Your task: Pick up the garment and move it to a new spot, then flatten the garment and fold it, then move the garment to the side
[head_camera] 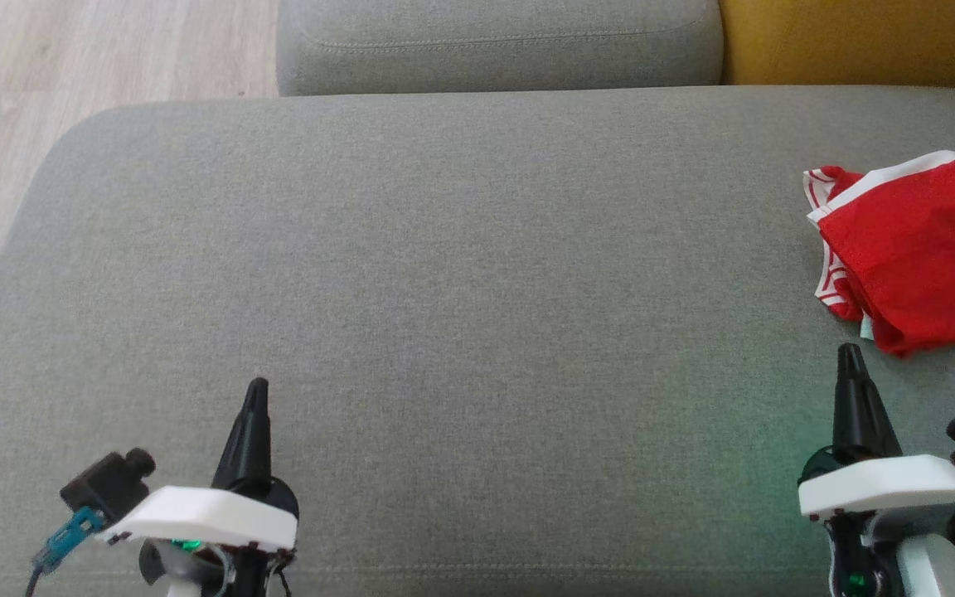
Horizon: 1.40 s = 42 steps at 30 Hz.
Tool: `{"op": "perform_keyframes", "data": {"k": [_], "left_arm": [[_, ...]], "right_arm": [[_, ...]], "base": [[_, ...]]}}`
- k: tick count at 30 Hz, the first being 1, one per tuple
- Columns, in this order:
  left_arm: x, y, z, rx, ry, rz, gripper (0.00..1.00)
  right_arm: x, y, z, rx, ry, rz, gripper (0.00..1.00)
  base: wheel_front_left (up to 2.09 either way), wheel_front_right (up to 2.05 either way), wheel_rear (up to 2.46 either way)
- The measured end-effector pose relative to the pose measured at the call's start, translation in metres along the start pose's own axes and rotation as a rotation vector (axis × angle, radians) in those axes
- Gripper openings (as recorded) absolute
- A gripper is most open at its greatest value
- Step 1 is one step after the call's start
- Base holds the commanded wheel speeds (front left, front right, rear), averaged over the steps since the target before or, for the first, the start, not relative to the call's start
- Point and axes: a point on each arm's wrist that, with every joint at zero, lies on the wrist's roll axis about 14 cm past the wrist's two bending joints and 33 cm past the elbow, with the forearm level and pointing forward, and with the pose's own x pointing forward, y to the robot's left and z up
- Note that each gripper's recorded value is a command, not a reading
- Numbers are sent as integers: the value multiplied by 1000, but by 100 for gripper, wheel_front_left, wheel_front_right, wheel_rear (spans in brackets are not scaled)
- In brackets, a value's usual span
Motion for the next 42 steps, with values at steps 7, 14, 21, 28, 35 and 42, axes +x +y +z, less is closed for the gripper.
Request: {"op": "perform_keyframes", "data": {"k": [7, 14, 21, 28, 35, 42], "left_arm": [[0, 6, 2, -65, 1, 18, 0], [2, 8, 2, -137, 13, 31, 0], [3, 13, 5, -211, 9, 42, 0], [6, 12, 7, -274, 15, 39, 0], [6, 17, 9, -338, 13, 53, 0], [6, 19, 9, -403, 19, 60, 0]], "right_arm": [[-1, -4, 1, 83, -2, -18, 0], [-2, -8, 2, 182, 3, -35, 0], [-3, -11, 2, 280, 4, -49, 0], [-3, -13, 3, 366, 3, -60, 0], [-4, -16, 4, 452, 2, -69, 0], [-5, -18, 5, 539, 0, -75, 0]], "base": [[0, 0, 0], [0, 0, 0], [0, 0, 0], [0, 0, 0], [0, 0, 0], [0, 0, 0]]}}
